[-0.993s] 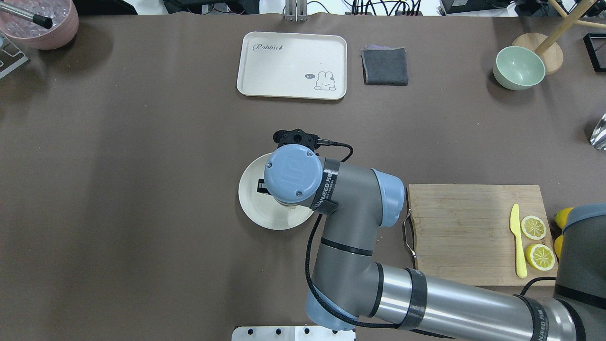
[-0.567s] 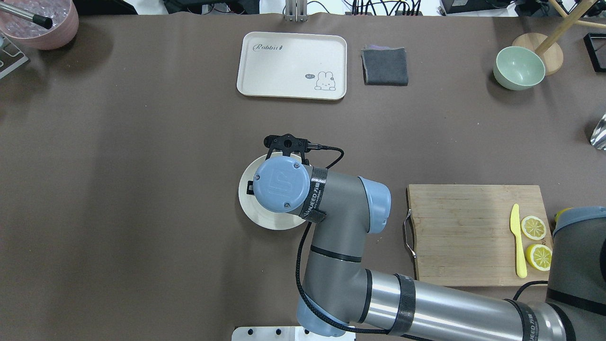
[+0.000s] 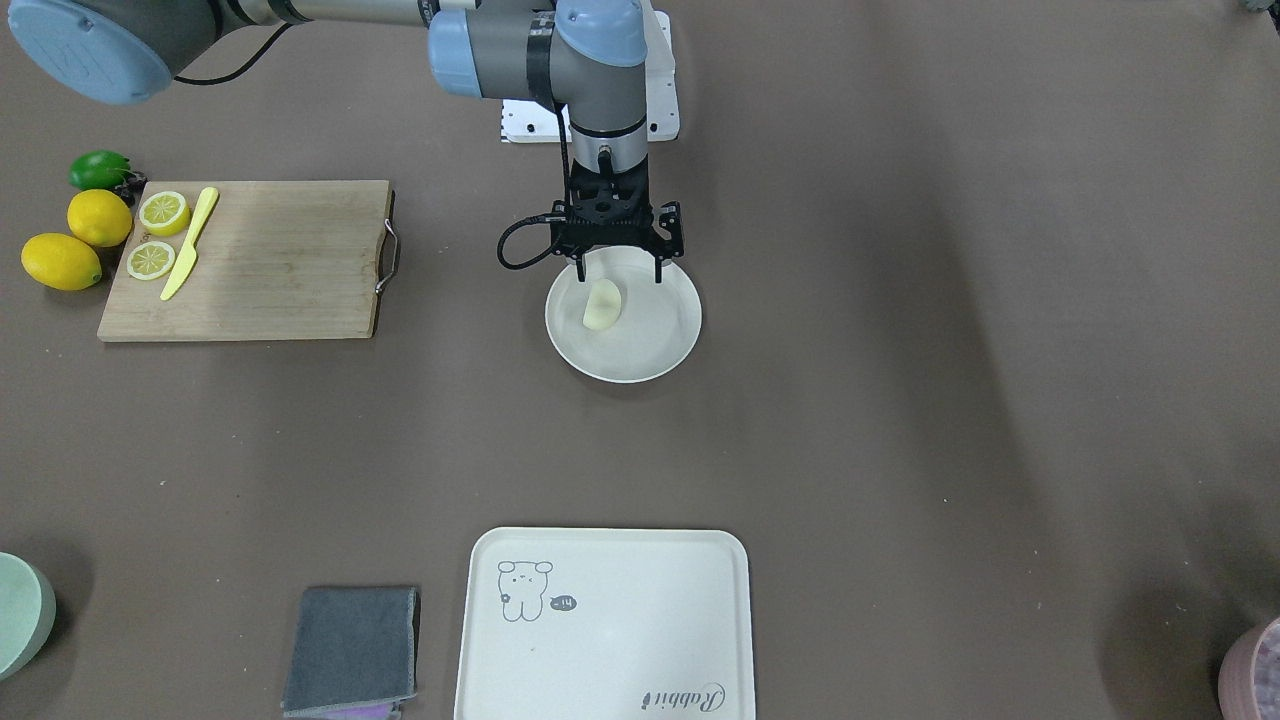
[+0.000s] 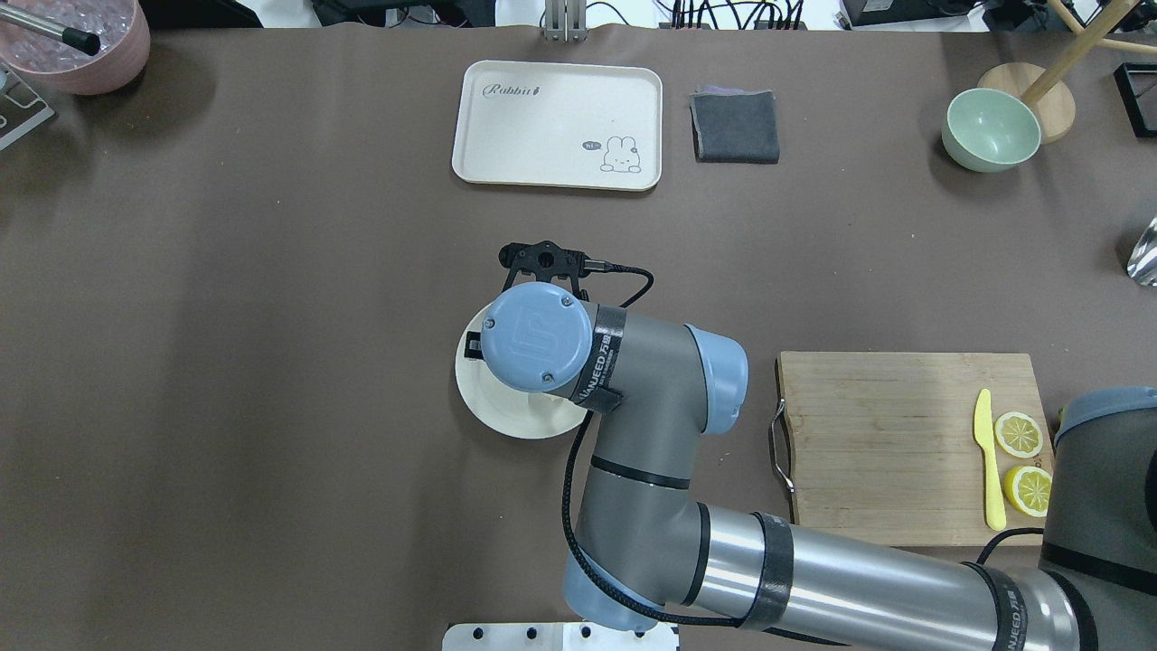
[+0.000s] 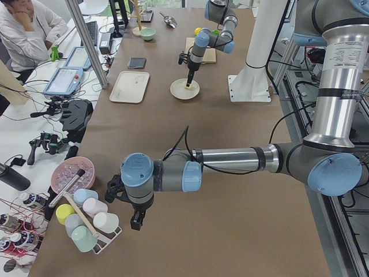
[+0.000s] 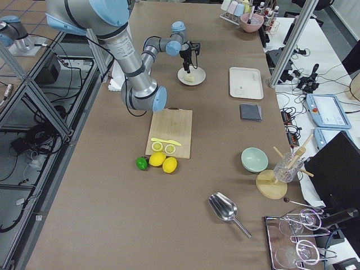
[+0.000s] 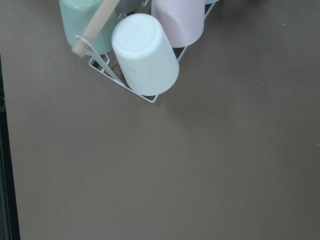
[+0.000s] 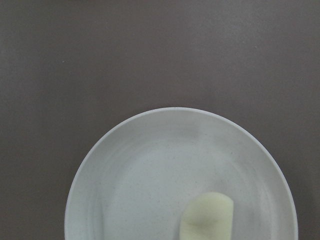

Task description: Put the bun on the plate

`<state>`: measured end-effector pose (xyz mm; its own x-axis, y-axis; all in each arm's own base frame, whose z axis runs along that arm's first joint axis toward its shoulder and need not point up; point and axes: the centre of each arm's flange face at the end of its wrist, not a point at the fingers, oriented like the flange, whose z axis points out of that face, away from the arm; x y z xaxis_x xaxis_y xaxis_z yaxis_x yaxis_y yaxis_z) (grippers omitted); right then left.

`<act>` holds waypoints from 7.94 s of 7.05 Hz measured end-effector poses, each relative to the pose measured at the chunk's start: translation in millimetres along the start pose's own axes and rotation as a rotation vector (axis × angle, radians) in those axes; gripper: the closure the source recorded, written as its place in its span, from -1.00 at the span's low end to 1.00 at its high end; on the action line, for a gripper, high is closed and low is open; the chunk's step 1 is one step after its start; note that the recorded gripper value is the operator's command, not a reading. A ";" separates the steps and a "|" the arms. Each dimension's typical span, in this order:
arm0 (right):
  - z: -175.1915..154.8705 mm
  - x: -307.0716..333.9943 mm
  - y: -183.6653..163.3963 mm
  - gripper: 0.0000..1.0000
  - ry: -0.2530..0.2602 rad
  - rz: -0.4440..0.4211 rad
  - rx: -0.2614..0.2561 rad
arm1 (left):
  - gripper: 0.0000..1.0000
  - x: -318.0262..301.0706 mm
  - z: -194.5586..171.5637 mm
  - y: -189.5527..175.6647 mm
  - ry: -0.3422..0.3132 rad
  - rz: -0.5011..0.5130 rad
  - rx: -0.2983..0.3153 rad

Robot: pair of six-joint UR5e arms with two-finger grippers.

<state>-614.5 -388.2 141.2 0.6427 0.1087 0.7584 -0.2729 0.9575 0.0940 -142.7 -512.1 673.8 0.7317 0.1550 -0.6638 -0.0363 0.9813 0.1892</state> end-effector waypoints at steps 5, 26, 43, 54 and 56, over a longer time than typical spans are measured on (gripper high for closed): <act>-44.0 171.9 -172.9 -1.00 0.012 -0.069 -0.080 | -0.96 64.5 29.0 -25.6 0.085 -0.220 -0.055; -164.9 802.3 -190.3 -1.00 0.087 -0.131 -0.362 | -0.96 102.7 36.4 -34.1 0.108 -0.224 -0.054; -168.7 794.5 -196.5 -1.00 0.082 -0.174 -0.324 | -0.96 94.2 44.8 -9.5 0.113 -0.190 -0.011; -172.3 790.0 -197.5 -1.00 0.081 -0.183 -0.316 | -0.96 90.6 51.0 -0.9 0.120 -0.291 -0.039; -177.2 785.9 -195.8 -1.00 0.081 -0.191 -0.307 | -0.96 89.4 52.2 1.7 0.119 -0.293 -0.041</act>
<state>70.9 -442.9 604.4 0.7189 -0.0706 0.6915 0.0773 0.9968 0.0214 -41.8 -502.6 652.5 0.6303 -0.1252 -0.7662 0.1352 0.9895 -0.0506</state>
